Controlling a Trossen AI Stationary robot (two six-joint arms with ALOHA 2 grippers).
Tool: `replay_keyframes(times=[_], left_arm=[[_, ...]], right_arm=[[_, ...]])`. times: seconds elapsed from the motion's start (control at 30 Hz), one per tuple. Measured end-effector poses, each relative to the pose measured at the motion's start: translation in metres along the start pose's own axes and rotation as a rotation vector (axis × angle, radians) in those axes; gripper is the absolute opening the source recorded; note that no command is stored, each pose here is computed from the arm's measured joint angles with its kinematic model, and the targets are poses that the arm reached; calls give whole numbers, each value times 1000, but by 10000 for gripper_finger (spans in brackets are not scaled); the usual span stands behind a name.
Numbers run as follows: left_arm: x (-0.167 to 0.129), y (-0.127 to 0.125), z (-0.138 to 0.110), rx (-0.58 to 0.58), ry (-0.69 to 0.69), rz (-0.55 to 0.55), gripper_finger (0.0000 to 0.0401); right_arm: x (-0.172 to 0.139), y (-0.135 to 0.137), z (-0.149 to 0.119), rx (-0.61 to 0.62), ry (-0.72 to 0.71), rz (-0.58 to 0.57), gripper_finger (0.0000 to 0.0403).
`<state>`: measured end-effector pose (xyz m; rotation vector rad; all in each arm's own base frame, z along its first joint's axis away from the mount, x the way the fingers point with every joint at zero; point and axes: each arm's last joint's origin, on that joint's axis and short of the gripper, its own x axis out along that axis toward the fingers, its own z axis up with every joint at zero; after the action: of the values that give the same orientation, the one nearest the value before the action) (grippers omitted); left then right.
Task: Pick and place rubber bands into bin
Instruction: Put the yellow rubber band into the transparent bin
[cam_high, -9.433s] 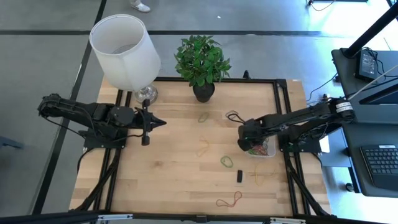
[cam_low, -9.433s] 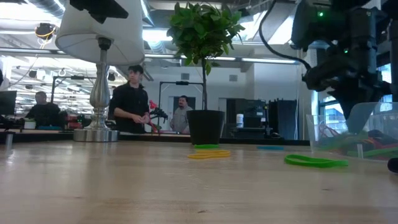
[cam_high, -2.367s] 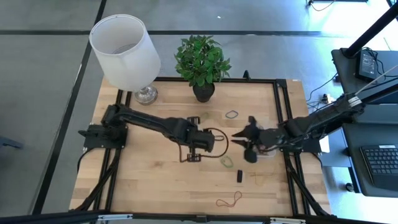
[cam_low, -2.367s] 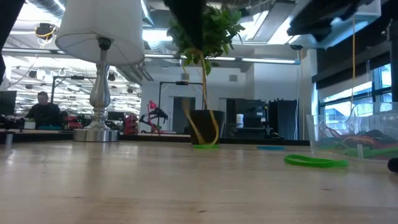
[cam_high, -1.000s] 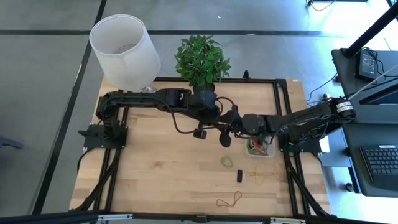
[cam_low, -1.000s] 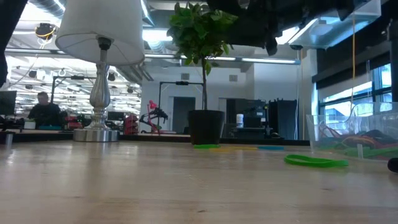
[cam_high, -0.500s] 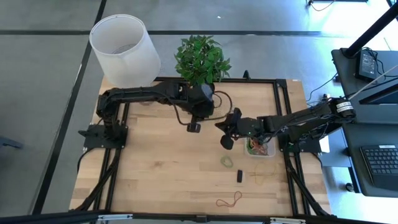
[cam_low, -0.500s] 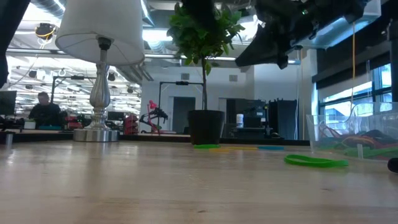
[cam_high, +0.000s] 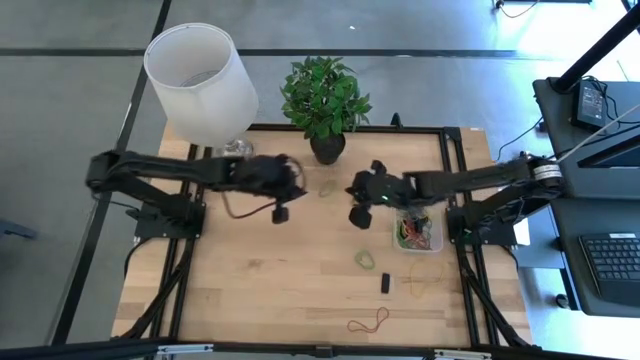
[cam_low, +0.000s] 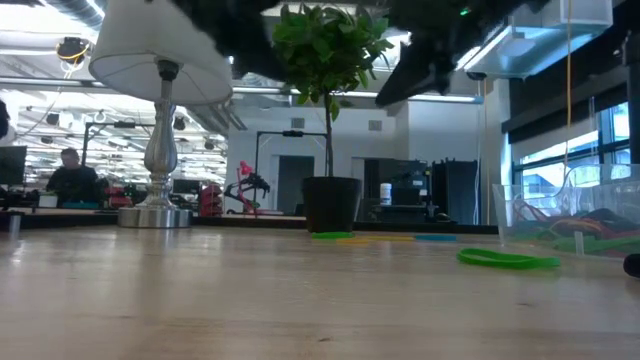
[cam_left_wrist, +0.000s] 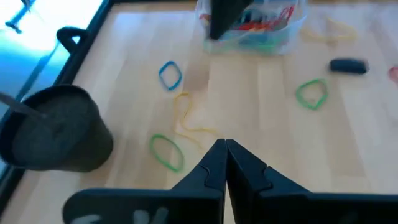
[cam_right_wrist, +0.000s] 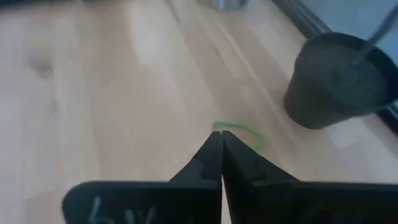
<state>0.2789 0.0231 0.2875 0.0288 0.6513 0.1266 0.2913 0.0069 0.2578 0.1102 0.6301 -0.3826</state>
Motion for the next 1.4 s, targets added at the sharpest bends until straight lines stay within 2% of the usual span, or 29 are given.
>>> replay_keyframes(times=[0.1,0.2,0.33,0.43,0.53,0.7,0.87,1.03,1.23,1.3,1.4], left_arm=[[-11,-7,-26,-55,-73,1,2],[-19,-12,-47,-119,-109,11,2],[-28,-18,-63,-185,-142,10,2],[-33,-23,-67,-187,-150,4,2],[-38,-27,-66,-182,-166,-4,2],[-39,-33,-66,-169,-176,-12,3],[-39,-34,-67,-163,-163,-10,1],[-39,-34,-67,-163,-164,-11,3],[-39,-34,-68,-159,-153,-9,3],[-38,-34,-69,-158,-147,-8,3],[-38,-34,-69,-158,-147,-8,2]], right_arm=[[19,-6,15,-55,99,3,6],[45,-14,24,-68,259,-1,12],[77,-29,23,-70,502,-65,29],[98,-40,16,-118,635,-35,54],[116,-50,5,-143,694,30,88],[136,-61,-10,-218,762,60,148],[151,-67,-16,-282,746,82,197],[162,-71,-25,-282,767,103,228],[173,-70,-38,-275,829,152,219],[175,-70,-41,-269,852,164,197],[176,-69,-44,-248,867,165,140]])
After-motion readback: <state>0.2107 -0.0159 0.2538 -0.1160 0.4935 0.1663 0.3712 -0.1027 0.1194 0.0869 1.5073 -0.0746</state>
